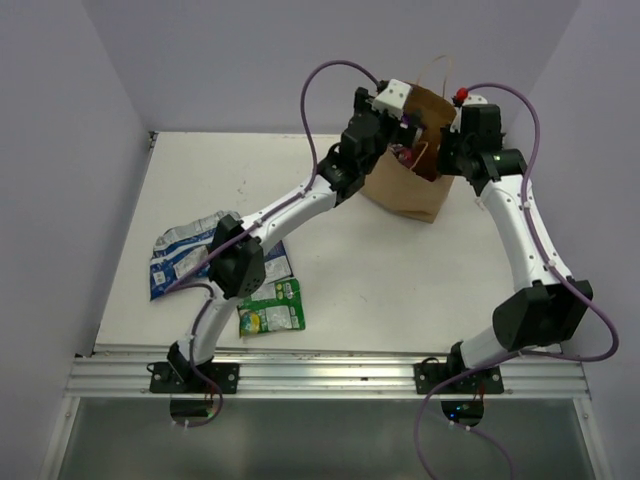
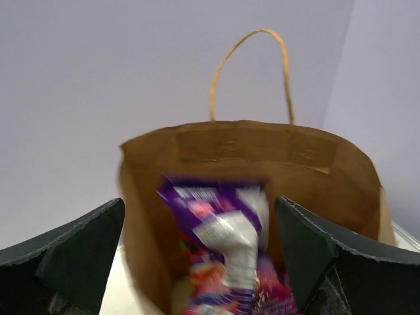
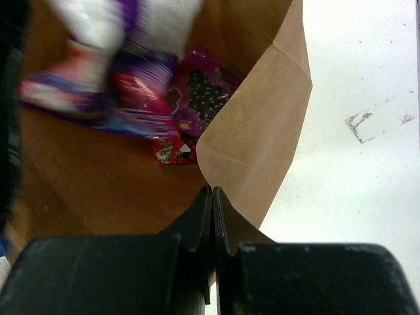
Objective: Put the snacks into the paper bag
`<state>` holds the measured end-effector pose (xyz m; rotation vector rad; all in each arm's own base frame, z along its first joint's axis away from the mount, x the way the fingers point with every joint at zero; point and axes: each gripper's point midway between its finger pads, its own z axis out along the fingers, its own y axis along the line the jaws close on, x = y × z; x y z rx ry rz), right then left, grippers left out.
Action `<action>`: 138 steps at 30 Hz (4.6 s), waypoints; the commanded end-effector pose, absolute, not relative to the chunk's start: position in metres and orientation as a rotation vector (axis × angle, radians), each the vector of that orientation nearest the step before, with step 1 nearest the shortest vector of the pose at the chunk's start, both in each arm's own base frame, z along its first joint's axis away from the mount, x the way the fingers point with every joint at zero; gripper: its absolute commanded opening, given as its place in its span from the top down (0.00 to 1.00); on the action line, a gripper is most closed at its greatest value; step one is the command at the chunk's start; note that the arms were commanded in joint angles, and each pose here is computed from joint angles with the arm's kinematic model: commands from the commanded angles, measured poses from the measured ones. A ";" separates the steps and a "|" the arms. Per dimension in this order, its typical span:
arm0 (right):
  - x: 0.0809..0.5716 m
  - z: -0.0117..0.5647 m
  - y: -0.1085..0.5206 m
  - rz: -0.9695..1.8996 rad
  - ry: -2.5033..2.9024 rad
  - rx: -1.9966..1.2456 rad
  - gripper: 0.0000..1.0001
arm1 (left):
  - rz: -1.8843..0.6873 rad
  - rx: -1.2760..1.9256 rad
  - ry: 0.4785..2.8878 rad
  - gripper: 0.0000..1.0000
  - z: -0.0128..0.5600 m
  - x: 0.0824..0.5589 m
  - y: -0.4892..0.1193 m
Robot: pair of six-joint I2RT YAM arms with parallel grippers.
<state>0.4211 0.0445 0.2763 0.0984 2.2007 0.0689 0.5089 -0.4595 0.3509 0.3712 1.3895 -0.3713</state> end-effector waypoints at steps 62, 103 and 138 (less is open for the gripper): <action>0.418 0.285 0.056 0.065 2.203 0.027 1.00 | -1.272 0.498 1.172 1.00 0.542 0.431 -0.306; 0.416 0.278 0.070 0.111 2.218 -0.006 1.00 | -2.026 0.518 1.173 1.00 0.464 0.394 -0.467; 0.400 0.290 0.078 0.132 2.181 -0.037 1.00 | -1.325 -0.183 1.428 1.00 0.446 0.521 -0.419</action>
